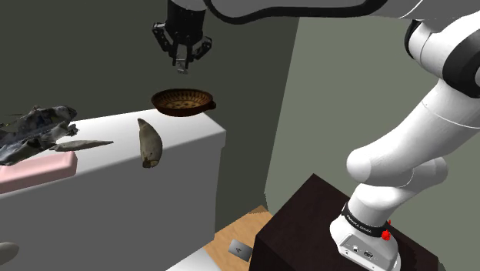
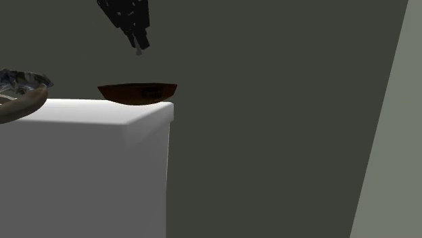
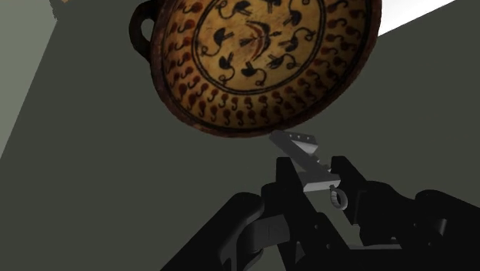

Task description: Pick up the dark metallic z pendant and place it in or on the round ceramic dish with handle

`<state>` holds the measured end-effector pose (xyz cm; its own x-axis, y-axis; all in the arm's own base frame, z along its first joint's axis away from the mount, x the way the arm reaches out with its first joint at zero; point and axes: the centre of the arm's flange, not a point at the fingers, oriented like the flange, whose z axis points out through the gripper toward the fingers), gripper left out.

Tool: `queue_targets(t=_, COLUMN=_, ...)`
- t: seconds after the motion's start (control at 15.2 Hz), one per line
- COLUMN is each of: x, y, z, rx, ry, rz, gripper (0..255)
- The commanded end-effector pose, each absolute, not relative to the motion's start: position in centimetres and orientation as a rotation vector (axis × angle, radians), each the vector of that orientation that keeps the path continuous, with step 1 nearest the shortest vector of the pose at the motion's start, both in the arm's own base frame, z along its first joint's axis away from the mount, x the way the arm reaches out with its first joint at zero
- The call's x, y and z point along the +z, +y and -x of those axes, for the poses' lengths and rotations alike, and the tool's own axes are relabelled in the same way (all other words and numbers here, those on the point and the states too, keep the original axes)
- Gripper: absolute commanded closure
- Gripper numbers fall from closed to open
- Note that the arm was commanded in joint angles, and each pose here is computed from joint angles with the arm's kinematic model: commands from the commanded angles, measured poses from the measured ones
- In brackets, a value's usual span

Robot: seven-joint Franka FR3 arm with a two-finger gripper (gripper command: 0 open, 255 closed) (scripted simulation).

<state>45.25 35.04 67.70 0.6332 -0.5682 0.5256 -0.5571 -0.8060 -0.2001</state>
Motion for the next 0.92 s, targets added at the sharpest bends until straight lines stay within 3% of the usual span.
queue_targets(t=0.0, x=66.6, y=34.9, z=-45.3, rx=-0.918, ry=0.972, rz=2.821, gripper=255)
queue_targets(t=0.86, x=61.5, y=34.9, z=-45.3, rx=-0.918, ry=0.972, rz=2.821, gripper=255)
